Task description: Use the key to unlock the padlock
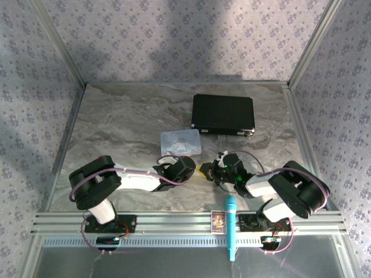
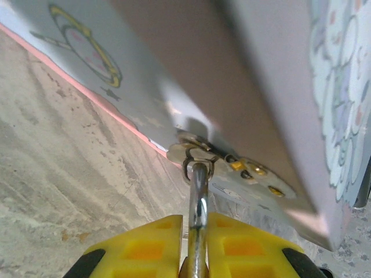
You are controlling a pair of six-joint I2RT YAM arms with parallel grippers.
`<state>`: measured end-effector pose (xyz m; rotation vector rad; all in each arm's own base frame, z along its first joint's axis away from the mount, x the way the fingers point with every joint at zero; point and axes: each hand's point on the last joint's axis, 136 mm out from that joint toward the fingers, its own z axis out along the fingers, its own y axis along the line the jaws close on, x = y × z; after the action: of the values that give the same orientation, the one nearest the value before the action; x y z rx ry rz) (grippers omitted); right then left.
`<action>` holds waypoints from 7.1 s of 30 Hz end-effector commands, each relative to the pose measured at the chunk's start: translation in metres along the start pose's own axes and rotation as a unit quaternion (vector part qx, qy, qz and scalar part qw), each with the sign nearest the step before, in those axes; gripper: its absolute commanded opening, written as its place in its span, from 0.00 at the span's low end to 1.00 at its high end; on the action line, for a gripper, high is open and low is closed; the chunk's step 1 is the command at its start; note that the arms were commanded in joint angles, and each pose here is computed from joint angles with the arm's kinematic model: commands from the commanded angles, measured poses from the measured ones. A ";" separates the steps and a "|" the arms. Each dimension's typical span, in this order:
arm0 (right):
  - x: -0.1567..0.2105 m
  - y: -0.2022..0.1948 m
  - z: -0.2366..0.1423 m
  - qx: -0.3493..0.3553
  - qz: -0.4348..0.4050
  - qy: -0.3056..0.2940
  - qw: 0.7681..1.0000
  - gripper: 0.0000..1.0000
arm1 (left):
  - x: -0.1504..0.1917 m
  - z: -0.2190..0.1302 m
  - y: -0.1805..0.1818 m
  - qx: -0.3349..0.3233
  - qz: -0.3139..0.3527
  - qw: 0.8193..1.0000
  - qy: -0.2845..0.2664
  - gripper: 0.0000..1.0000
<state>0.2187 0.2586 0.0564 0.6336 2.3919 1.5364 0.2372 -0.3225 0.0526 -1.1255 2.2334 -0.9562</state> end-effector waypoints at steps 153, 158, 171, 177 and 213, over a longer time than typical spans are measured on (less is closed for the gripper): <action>-0.008 0.049 -0.012 -0.073 -0.011 0.004 0.997 0.00 | 0.033 0.002 -0.039 0.087 -0.026 0.995 0.028 0.00; -0.009 0.059 -0.007 -0.086 -0.025 0.007 0.996 0.00 | 0.046 0.001 -0.044 0.097 -0.036 0.993 0.063 0.00; -0.016 0.056 -0.001 -0.076 -0.050 0.023 0.996 0.00 | 0.049 -0.003 -0.050 0.132 -0.069 0.984 0.100 0.00; -0.014 0.065 0.001 -0.090 -0.072 0.027 0.993 0.00 | 0.049 -0.001 -0.047 0.124 -0.063 0.985 0.107 0.00; -0.017 0.072 0.003 -0.118 -0.084 0.040 0.989 0.00 | 0.063 0.004 -0.048 0.081 -0.042 0.985 0.144 0.00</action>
<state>0.2293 0.2593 0.0638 0.4961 2.4192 1.5907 0.2650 -0.3313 0.0561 -1.1193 2.1425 -1.0165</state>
